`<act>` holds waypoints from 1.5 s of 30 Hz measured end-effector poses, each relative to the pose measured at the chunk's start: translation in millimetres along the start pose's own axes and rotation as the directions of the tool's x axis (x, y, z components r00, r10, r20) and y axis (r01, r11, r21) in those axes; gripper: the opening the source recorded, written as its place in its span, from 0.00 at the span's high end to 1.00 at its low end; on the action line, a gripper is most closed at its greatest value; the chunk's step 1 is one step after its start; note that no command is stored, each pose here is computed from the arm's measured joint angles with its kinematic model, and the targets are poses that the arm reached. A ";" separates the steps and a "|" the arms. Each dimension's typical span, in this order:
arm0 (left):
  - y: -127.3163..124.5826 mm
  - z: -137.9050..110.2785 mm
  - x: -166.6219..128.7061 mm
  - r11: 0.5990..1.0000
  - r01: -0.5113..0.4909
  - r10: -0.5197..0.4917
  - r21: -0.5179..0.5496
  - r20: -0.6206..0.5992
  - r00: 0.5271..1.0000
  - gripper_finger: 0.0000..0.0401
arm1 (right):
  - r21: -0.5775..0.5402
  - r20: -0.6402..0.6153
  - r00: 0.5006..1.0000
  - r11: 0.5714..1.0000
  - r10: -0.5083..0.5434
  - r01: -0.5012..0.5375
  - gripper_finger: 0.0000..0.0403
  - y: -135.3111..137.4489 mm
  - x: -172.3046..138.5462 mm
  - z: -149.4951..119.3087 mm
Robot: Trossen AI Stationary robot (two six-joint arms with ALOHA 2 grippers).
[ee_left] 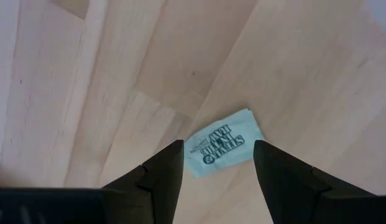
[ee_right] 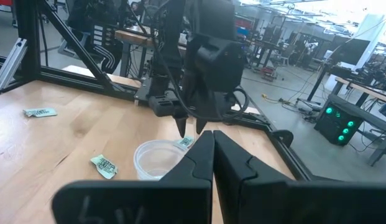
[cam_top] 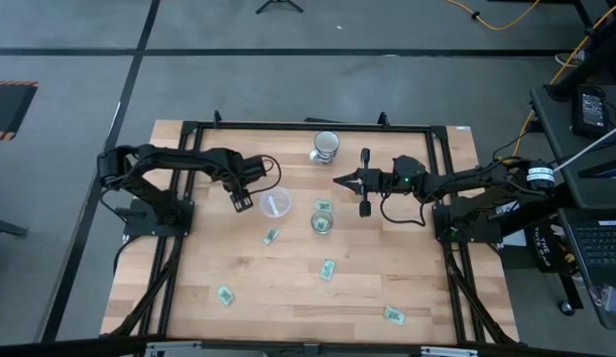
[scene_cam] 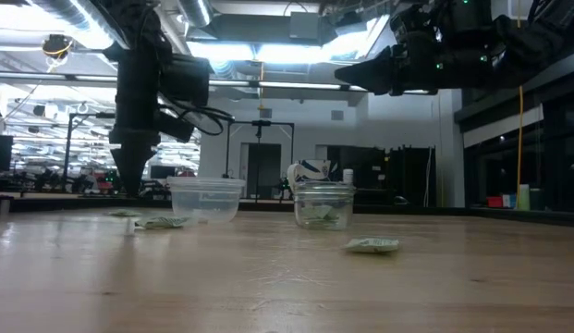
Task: Pick and place Stevia / Truvia into bins
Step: Put the stevia packet into the plastic container
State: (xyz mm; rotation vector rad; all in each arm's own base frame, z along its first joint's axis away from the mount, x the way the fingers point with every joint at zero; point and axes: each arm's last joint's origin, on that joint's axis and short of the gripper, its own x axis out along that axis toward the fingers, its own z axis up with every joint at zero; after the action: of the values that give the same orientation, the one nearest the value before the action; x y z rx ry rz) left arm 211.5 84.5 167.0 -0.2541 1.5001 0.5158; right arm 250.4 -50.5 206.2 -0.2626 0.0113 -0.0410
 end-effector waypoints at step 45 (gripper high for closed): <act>-5.5 9.0 35.3 0.971 0.086 -0.058 0.224 -0.129 0.990 0.99 | -0.001 -0.003 1.000 1.000 0.001 -0.001 0.98 0.1 0.0 -0.3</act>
State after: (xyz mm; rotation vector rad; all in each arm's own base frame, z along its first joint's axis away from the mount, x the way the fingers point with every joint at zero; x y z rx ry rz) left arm 221.7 89.9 132.1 -0.1611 1.6476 0.2694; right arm 250.4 -50.5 205.9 -0.2638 0.0143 -0.0405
